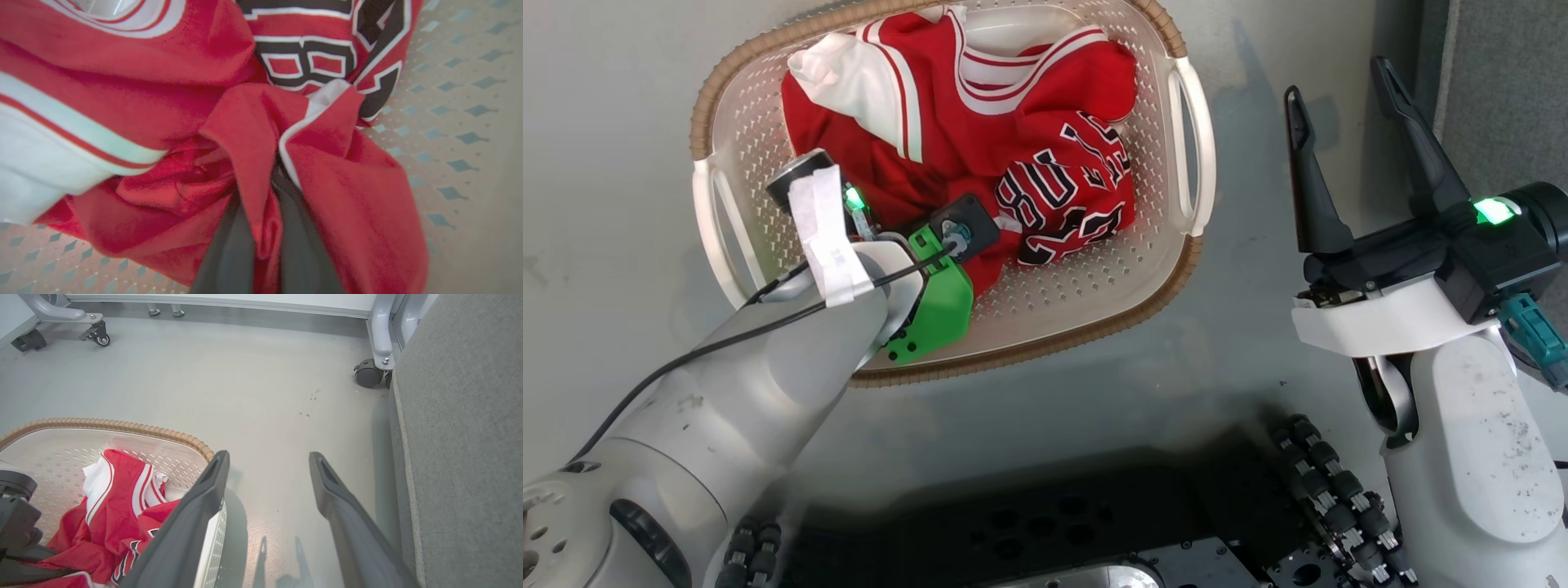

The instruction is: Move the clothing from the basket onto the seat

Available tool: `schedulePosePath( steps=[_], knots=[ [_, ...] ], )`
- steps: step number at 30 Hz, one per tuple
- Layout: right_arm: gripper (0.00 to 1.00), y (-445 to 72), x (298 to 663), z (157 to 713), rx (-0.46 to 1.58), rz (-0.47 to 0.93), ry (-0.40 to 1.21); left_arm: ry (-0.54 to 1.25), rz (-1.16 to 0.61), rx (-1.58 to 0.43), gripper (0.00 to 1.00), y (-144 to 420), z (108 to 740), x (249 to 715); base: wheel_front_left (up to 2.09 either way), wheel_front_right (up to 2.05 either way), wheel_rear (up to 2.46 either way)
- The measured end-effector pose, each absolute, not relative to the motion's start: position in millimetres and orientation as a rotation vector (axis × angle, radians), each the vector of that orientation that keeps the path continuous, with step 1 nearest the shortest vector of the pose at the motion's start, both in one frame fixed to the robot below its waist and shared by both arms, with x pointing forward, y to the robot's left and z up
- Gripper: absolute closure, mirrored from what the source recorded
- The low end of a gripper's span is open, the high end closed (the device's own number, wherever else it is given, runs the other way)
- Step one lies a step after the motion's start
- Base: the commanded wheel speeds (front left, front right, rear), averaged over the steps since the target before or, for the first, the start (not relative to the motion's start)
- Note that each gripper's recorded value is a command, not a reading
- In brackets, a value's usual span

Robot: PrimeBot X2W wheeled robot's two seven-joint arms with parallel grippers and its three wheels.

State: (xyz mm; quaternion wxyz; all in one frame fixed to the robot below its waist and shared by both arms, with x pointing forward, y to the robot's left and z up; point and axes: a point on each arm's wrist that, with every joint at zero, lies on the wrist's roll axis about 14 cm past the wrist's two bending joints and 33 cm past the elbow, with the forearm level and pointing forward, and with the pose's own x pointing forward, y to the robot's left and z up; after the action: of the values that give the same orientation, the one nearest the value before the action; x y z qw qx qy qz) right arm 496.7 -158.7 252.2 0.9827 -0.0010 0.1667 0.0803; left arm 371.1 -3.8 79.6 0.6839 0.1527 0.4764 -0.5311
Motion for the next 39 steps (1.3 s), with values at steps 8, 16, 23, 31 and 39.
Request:
schedulePosePath(
  steps=[8, 16, 23, 31, 39],
  knots=[
    [0.00, -155.7, 501.9, 264.8, -0.006, 0.169, 0.308, 1.002, -1.194, 0.323, 1.00, -10.0, 97.7, 375.3, 0.00, 0.00, 0.00],
    [0.00, -146.4, 509.8, 296.3, 0.008, 0.187, 0.247, 0.897, -1.149, 0.274, 1.00, -13.5, 132.9, 385.1, 0.00, 0.00, 0.00],
    [0.00, -139.7, 502.8, 333.6, 0.017, 0.200, 0.202, 0.827, -1.063, 0.218, 1.00, -8.0, 172.8, 389.6, 0.00, 0.00, 0.00],
    [0.00, -124.8, 471.4, 375.4, 0.034, 0.238, 0.178, 0.769, -0.950, 0.139, 1.00, -5.1, 229.9, 382.6, 0.00, 0.00, 0.00],
    [0.00, -117.8, 432.1, 419.6, 0.056, 0.250, 0.129, 0.579, -0.808, 0.052, 1.00, -6.5, 308.9, 383.8, 0.00, 0.00, 0.00]
  ],
)
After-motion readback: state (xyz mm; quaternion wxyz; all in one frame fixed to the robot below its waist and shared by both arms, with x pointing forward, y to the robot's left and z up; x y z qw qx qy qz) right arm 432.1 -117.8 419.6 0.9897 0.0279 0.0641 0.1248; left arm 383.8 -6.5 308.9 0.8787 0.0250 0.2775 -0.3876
